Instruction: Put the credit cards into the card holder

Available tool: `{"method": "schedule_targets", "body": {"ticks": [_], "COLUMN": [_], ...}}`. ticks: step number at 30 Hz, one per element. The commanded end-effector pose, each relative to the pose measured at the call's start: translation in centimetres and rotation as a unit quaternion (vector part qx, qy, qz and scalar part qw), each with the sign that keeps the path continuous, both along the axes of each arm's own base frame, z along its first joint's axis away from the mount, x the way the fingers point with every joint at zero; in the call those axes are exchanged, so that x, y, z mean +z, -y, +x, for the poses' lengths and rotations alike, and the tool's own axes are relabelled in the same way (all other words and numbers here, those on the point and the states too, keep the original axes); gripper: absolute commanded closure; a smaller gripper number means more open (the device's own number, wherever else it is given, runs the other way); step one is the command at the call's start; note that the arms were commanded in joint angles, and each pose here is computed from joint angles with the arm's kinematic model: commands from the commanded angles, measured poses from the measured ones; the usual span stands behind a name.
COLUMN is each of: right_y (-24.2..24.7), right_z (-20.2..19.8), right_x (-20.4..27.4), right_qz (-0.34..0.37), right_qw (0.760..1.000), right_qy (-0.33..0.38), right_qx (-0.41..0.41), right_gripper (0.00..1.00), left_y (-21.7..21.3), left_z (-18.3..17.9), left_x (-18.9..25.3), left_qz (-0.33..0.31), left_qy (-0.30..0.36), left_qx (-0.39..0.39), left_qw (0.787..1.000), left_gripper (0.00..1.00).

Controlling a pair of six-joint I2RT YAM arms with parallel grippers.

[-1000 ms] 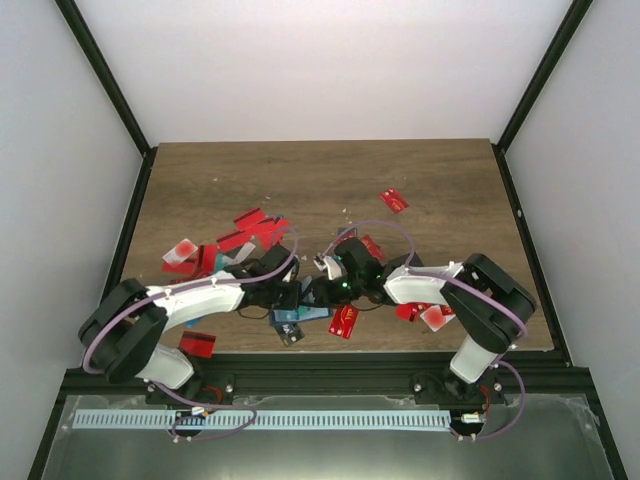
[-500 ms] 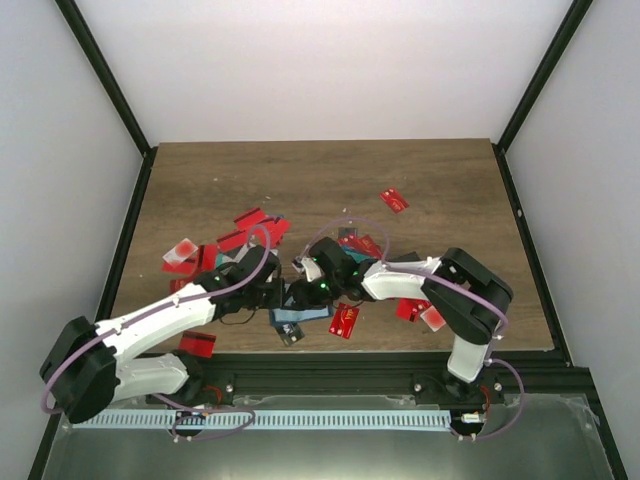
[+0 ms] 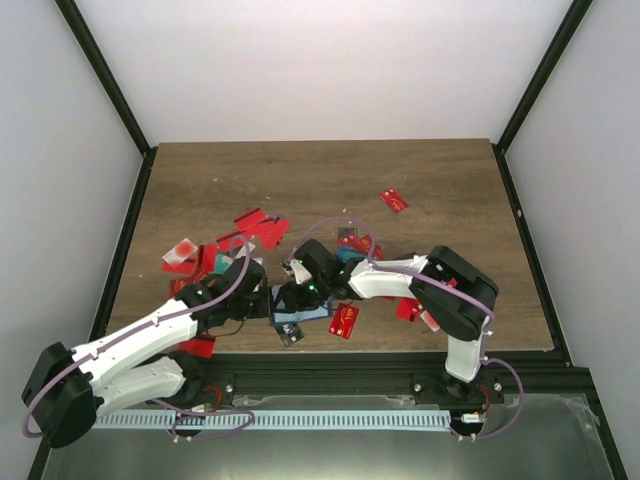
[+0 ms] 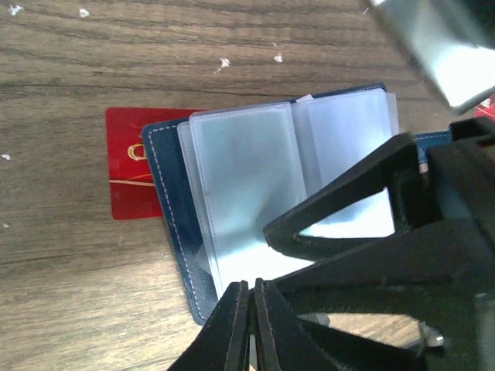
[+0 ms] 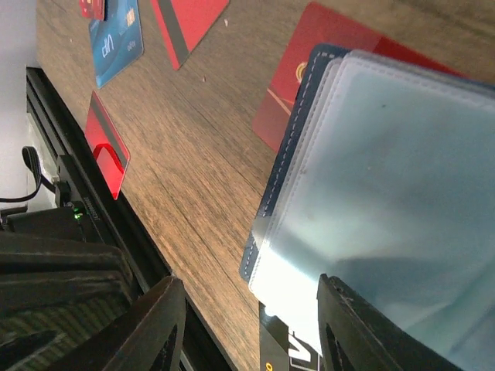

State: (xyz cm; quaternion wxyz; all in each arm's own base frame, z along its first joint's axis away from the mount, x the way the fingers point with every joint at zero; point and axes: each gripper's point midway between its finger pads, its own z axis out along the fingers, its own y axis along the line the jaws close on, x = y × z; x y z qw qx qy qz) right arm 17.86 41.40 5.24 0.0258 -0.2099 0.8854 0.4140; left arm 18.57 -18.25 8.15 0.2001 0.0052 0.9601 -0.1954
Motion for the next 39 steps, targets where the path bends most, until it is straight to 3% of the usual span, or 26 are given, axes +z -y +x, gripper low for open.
{"method": "schedule_targets", "body": {"ticks": [1,6,17,29,39], "right_y": [0.4,4.8,16.0,15.4,15.5], "right_z": [1.0,1.0,1.8,3.9,-1.1], "right_x": [3.6,3.7,0.1,-2.5,-4.1], "right_qz": [0.009,-0.038,-0.181,-0.188,-0.168], "right_qw": [0.998,0.992,0.954,0.952,0.976], "right_qy": [0.065,0.104,0.159,0.182,0.107], "right_qx": [-0.009,-0.06,-0.177,-0.16,-0.092], "right_gripper": [0.51,0.5,0.48,0.51,0.53], "left_y": [0.6,2.4,4.0,8.3,7.7], "left_z": [-0.9,-2.3,-4.9,-6.1,-6.3], "left_x": [0.4,1.0,-0.5,-1.1,-1.5], "left_qz": [-0.027,-0.05,-0.028,-0.031,-0.019], "left_qy": [-0.012,-0.013,-0.037,-0.04,-0.039], "left_qx": [-0.008,-0.05,-0.044,-0.075,-0.074], "left_qw": [1.0,0.997,0.998,0.996,0.996], "left_gripper": [0.94,0.93,0.91,0.91,0.91]}}
